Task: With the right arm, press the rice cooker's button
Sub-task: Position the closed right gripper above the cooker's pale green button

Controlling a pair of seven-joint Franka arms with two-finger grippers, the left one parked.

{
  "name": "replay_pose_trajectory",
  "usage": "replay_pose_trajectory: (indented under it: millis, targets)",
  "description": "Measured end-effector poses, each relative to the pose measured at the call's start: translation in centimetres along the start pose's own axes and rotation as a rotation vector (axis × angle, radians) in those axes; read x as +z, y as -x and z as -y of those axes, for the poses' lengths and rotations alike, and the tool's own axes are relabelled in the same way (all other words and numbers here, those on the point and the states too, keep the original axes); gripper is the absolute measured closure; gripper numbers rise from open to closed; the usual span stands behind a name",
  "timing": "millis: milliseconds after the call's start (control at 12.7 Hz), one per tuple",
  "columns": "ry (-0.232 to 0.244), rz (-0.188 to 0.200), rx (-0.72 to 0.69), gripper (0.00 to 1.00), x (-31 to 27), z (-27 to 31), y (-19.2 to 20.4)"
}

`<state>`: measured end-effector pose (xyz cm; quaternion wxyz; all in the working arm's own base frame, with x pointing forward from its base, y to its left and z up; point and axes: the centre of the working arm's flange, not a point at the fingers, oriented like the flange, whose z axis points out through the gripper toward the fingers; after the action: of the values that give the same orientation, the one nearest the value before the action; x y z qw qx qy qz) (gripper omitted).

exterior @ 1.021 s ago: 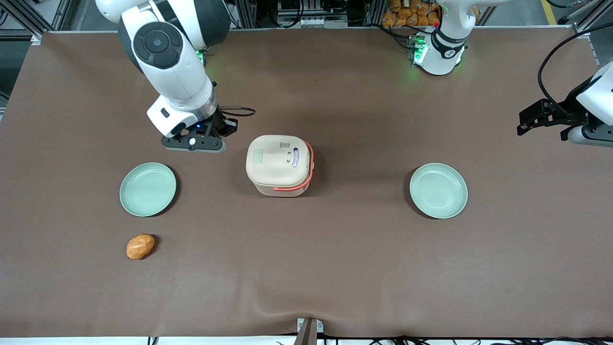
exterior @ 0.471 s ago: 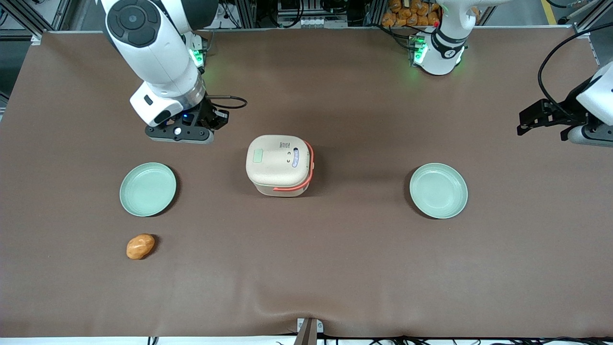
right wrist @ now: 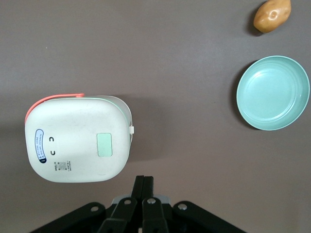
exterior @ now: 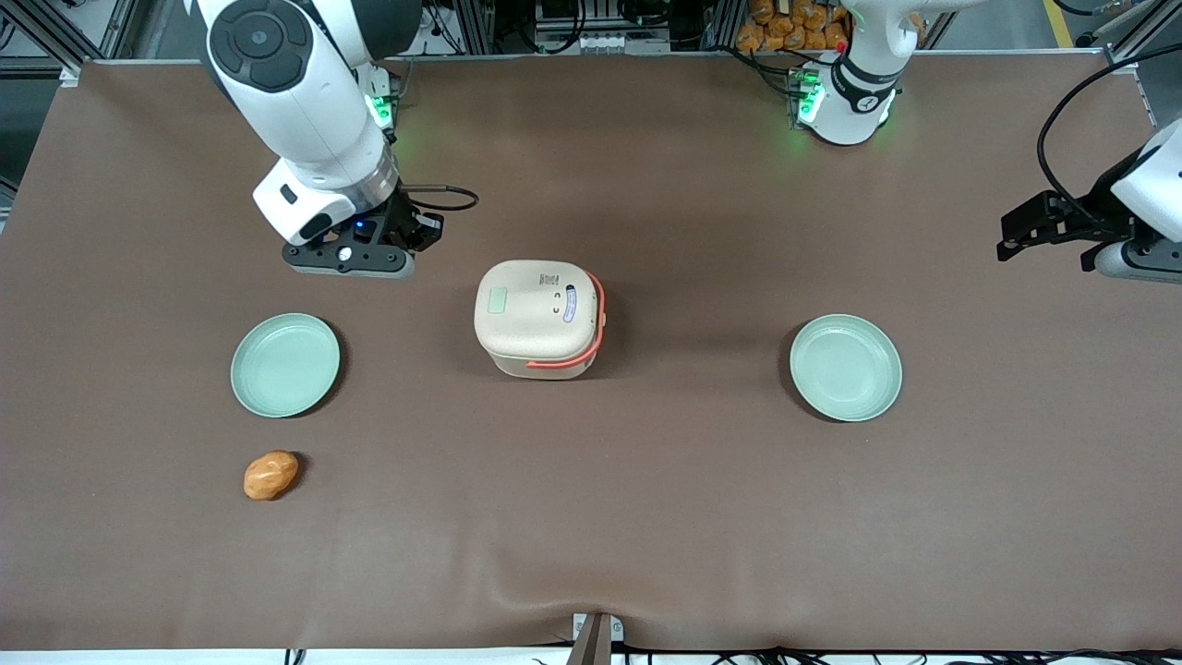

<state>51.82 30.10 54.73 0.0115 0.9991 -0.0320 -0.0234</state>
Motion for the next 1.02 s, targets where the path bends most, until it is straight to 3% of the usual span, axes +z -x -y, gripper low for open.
replay_pose_trajectory:
  millis: [471, 707, 1021]
  targets:
    - [0.006, 0.004, -0.017, 0.99, 1.3, 2.0, 0.8]
    - [0.018, 0.008, -0.009, 0.99, 5.0, 4.0, 1.2]
    - [0.019, -0.017, -0.016, 0.99, 9.2, 7.2, 1.9]
